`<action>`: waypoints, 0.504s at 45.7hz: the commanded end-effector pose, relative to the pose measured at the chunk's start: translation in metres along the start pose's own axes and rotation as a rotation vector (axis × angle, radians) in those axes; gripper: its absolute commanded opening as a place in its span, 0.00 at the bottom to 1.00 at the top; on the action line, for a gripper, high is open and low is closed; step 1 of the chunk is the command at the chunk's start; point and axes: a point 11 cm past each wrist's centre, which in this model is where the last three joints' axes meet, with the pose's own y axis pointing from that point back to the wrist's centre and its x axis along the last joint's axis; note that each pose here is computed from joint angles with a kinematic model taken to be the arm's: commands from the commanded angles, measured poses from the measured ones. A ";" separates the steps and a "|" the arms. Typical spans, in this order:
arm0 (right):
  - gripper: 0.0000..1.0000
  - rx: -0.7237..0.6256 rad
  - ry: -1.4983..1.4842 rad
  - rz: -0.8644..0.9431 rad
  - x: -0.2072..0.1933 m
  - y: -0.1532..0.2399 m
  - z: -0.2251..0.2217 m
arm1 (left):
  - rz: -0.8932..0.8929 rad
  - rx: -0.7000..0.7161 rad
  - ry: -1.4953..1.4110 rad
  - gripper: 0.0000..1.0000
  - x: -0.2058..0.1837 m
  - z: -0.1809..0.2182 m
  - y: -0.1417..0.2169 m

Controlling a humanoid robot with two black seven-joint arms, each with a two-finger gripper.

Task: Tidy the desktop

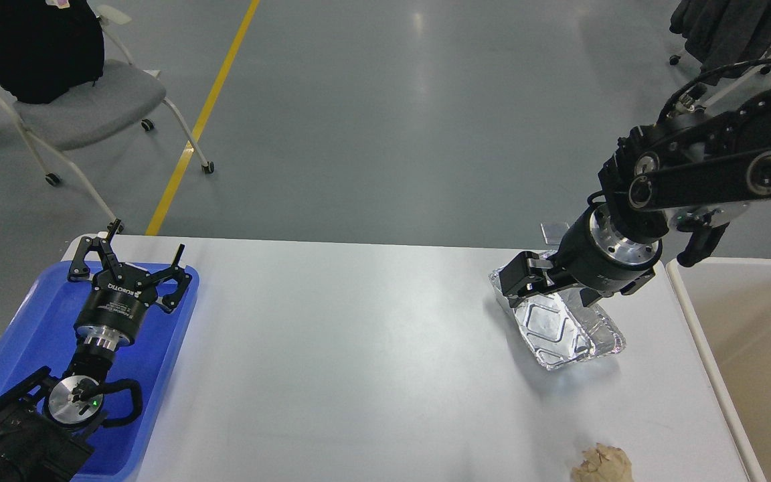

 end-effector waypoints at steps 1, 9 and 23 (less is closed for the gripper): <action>1.00 -0.022 0.045 -0.041 -0.001 0.009 0.001 | -0.001 0.000 0.000 0.99 0.000 0.000 0.000; 1.00 -0.057 0.052 -0.043 0.000 0.010 0.007 | -0.001 -0.001 0.001 0.99 0.000 0.000 -0.001; 1.00 -0.075 0.077 -0.013 0.009 0.025 0.005 | -0.001 -0.001 0.001 0.99 0.000 0.000 -0.001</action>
